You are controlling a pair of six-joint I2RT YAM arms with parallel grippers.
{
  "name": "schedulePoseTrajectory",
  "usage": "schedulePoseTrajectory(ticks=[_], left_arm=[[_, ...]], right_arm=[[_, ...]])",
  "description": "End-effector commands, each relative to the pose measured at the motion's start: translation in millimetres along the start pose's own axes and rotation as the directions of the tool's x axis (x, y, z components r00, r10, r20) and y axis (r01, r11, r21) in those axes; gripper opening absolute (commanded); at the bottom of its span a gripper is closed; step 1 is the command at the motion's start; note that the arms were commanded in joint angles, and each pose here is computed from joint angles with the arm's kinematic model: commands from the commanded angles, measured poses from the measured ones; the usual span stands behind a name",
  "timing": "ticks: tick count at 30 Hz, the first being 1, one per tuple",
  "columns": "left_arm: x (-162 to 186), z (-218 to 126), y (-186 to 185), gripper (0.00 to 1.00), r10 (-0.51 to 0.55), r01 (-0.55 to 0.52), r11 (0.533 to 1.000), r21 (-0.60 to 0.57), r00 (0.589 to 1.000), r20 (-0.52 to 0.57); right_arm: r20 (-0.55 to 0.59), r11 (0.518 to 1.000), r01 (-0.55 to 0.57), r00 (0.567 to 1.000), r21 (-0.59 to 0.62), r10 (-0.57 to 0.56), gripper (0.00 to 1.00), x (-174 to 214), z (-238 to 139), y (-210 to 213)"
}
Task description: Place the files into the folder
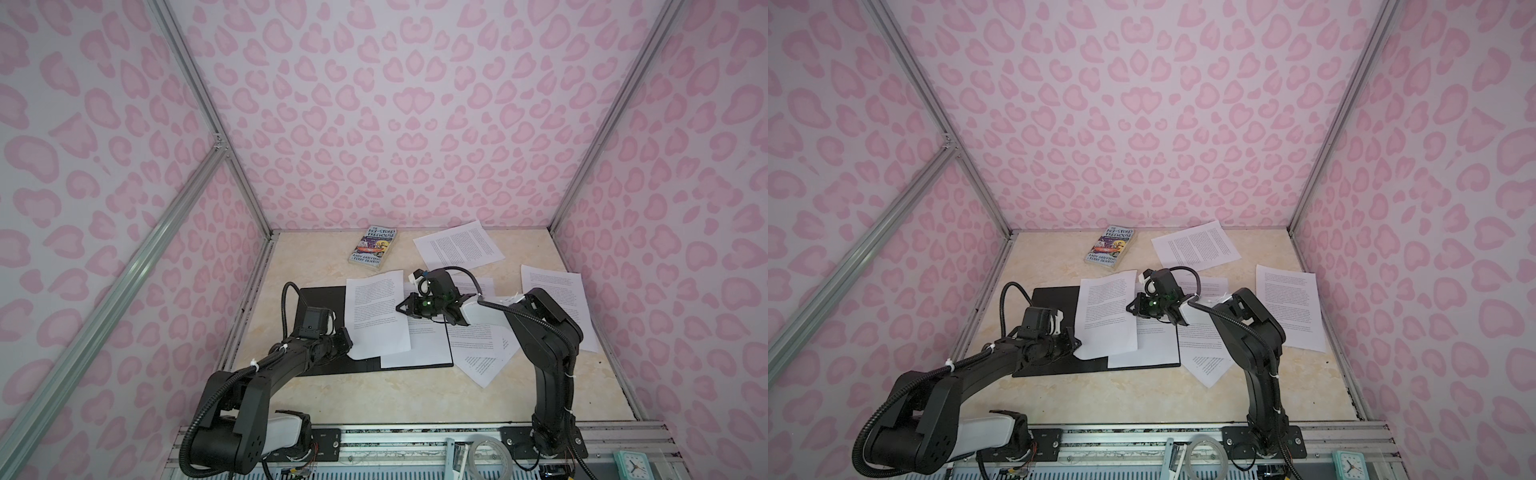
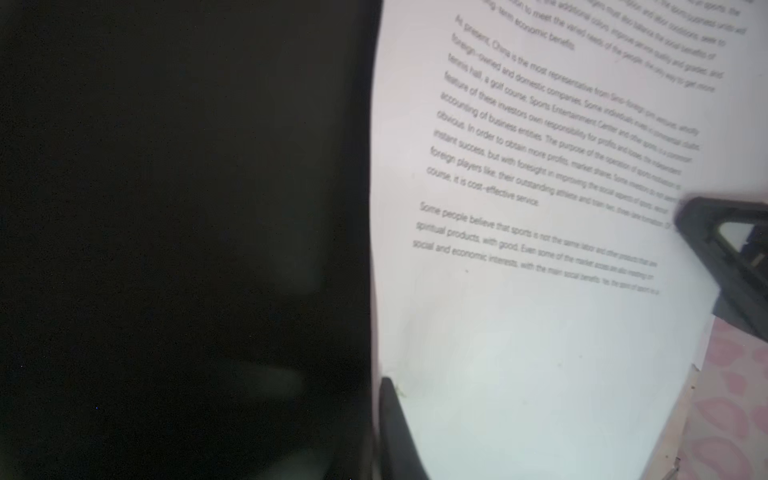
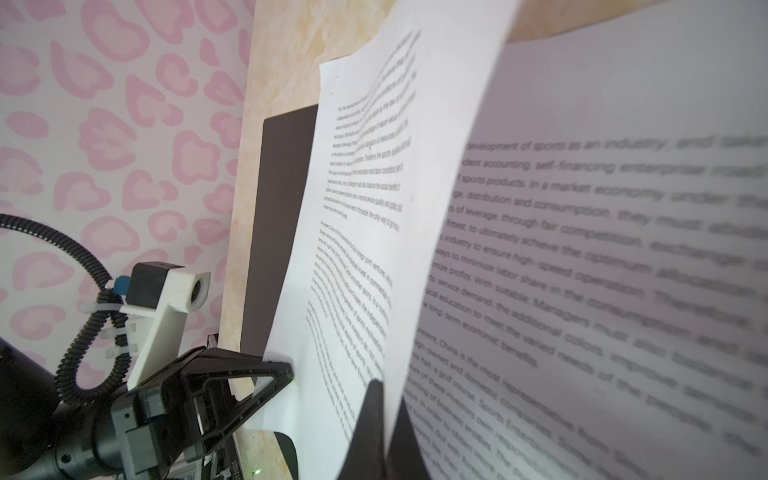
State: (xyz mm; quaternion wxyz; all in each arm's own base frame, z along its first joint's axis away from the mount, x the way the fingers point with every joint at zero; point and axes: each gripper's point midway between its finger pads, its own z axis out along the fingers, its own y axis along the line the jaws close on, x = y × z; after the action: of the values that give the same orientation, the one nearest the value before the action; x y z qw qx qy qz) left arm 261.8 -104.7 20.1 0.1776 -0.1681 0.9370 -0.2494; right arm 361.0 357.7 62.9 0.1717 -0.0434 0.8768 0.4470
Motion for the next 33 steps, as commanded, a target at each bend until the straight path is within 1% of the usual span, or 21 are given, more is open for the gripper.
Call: schedulePoseTrajectory(ticks=[1,2,5,7,9,10,13,16,18,23,33], left_arm=[[2,-4,-1,0.28,0.003,-0.003,1.000,0.007,1.000,-0.004],[2,-5,-4,0.34,0.007,-0.007,1.000,0.021,1.000,0.002],[0,-11,-12,0.58,0.014,-0.015,0.998,0.062,1.000,0.026],[-2,-17,-18,0.72,0.023,-0.028,0.996,0.089,0.999,0.049],[-5,-25,-20,0.85,0.033,-0.041,0.995,0.092,0.996,0.085],[-7,-28,-21,0.88,0.037,-0.047,0.994,0.094,0.994,0.101],[-10,-36,-27,0.91,0.053,-0.069,0.990,0.120,0.990,0.134],[-10,-40,-30,0.93,0.061,-0.081,0.988,0.134,0.987,0.149],[-10,-40,-32,0.94,0.063,-0.085,0.986,0.144,0.986,0.151],[-10,-38,-31,0.95,0.065,-0.086,0.986,0.141,0.987,0.147],[-6,-26,-31,0.94,0.050,-0.065,0.985,0.158,0.994,0.094]], right_arm=[[0.002,1.000,0.018,1.000,-0.004,-0.018,0.00,2,-10,4],[0.005,1.000,0.019,1.000,-0.005,-0.019,0.00,3,-15,3],[0.015,1.000,0.002,1.000,-0.001,-0.002,0.00,4,-34,-7],[0.031,1.000,-0.017,0.999,0.007,0.017,0.00,3,-53,-19],[0.024,0.997,-0.037,0.999,0.064,0.036,0.00,8,-74,-41],[0.016,0.994,-0.040,0.999,0.101,0.038,0.00,11,-83,-51],[-0.018,0.976,-0.010,1.000,0.218,0.014,0.00,25,-108,-79],[-0.056,0.962,0.041,0.998,0.269,-0.027,0.00,34,-117,-88],[-0.036,0.963,0.051,0.998,0.264,-0.043,0.00,32,-118,-87],[0.003,0.971,0.045,0.999,0.233,-0.048,0.00,29,-114,-82],[0.044,0.980,0.022,0.999,0.197,-0.031,0.00,19,-106,-75]])
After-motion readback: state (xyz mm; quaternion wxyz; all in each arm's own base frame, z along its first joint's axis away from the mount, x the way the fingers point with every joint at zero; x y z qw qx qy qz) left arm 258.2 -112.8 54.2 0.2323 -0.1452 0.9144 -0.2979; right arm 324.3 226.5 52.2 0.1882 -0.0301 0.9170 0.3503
